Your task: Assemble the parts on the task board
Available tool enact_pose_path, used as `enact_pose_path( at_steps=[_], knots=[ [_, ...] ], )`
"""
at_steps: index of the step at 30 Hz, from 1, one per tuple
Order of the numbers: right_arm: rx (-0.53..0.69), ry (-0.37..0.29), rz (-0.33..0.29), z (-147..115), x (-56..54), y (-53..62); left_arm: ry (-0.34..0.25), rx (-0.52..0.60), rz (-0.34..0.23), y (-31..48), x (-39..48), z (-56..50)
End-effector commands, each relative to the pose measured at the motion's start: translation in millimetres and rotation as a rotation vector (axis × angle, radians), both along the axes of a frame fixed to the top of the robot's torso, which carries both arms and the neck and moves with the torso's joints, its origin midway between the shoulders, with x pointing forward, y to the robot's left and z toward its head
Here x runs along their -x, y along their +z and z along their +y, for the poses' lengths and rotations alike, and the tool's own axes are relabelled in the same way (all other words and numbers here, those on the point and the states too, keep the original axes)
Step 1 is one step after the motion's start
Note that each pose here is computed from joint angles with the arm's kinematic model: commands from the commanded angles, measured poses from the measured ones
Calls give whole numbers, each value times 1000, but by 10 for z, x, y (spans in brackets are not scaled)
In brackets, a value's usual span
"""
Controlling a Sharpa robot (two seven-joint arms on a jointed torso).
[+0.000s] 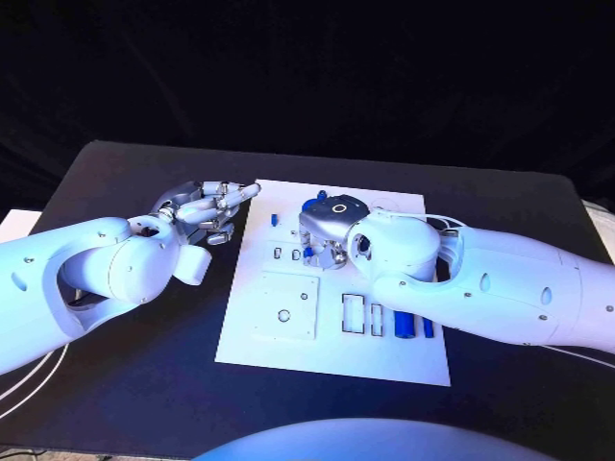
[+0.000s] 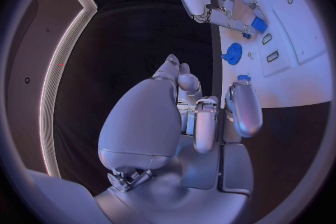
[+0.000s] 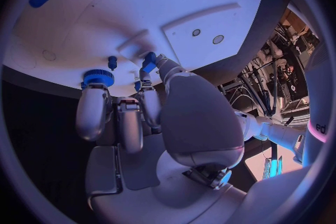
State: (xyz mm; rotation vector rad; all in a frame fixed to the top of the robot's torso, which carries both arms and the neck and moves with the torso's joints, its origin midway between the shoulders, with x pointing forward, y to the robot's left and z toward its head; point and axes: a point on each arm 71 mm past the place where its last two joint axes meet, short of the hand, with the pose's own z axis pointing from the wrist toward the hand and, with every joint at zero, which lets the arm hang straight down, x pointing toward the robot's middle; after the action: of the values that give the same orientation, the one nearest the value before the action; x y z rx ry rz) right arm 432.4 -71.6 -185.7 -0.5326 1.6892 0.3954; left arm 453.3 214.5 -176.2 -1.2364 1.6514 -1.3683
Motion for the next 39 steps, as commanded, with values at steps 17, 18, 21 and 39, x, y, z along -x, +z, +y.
enact_pose_path(
  at_steps=[17,18,21,39],
  knots=[
    [70,-14,8,17,-13,-65,-15,21,-15,28,11,-27],
    [72,-14,10,21,-16,-70,-17,21,-16,28,11,-29],
    [74,-11,15,33,-23,-84,-21,21,-17,29,13,-36],
    [27,2,-13,43,-32,-72,-26,19,-22,29,6,-27]
  ],
)
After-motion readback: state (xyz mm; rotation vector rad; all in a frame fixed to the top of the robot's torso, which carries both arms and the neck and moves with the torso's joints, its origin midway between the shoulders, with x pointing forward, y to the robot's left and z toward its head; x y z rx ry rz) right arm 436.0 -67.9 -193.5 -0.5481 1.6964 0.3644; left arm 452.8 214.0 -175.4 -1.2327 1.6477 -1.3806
